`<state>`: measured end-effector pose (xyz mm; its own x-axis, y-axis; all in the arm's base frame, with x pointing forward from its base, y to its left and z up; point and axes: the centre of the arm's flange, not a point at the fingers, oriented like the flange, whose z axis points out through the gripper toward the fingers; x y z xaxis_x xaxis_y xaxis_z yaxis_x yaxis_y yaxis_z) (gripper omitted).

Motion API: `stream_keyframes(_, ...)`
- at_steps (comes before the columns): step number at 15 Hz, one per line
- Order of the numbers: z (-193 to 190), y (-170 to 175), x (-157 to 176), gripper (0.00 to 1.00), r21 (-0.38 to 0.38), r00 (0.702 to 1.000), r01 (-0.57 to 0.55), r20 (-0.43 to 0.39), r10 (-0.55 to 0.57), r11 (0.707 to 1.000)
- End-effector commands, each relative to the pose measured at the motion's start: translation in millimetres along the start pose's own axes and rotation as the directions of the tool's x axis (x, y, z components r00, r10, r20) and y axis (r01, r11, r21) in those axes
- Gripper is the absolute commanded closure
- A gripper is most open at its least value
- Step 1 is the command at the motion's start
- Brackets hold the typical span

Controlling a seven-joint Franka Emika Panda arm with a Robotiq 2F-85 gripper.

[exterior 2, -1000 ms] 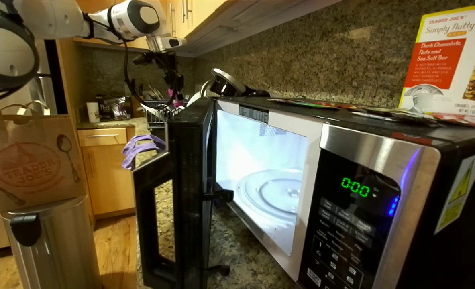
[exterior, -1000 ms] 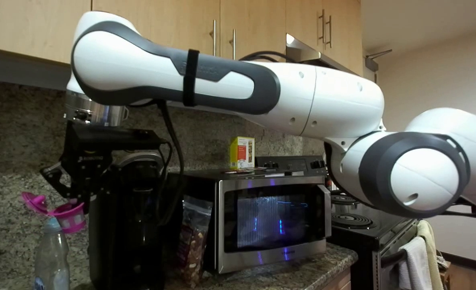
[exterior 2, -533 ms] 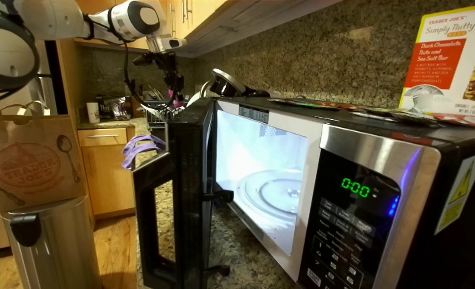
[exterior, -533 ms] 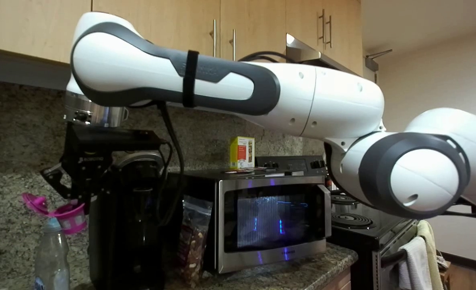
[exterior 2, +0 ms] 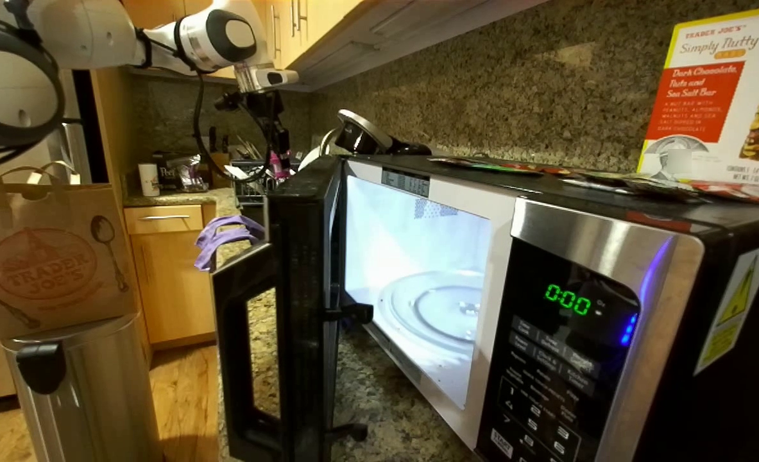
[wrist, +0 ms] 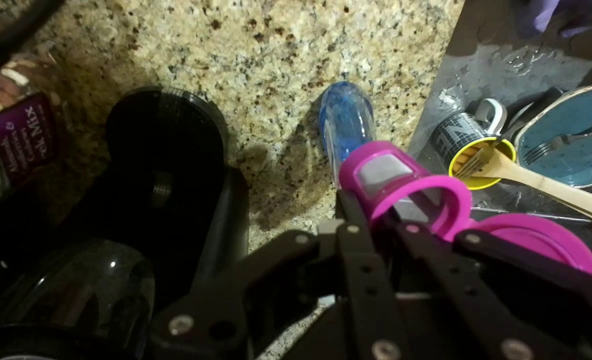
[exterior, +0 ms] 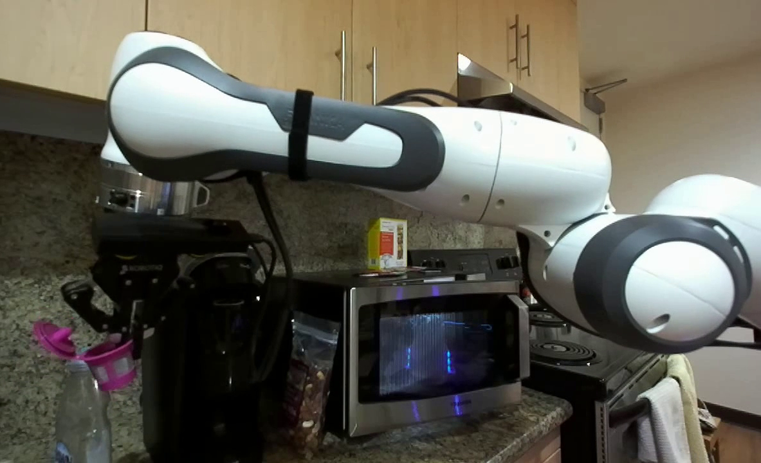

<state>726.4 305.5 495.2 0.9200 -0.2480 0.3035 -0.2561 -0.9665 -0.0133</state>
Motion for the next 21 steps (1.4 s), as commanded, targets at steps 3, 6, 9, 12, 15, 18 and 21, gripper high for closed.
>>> stream_keyframes(3, 22.3, 33.6, -65.1, 0.98, 0.106, 0.986, -0.165, 0.017, 0.164, 0.981)
stream_keyframes(6, 16.9, -13.9, -2.8, 0.91, 0.068, 0.992, -0.123, 0.006, 0.123, 0.990)
stream_keyframes(9, 17.8, -14.0, -2.9, 0.91, 0.067, 0.992, -0.122, 0.006, 0.122, 0.990)
stream_keyframes(12, 14.4, -15.4, -1.8, 0.98, 0.032, 0.993, -0.117, -0.004, 0.117, 0.993)
stream_keyframes(15, 14.9, 21.6, -37.6, 0.98, -0.032, 0.996, -0.090, -0.018, 0.090, 0.995)
stream_keyframes(18, 28.9, 40.8, -62.3, 0.98, -0.099, 0.995, -0.094, -0.026, 0.092, 0.991)
stream_keyframes(21, 39.0, 46.1, -64.8, 0.98, -0.121, 0.995, -0.093, 0.022, 0.096, 0.988)
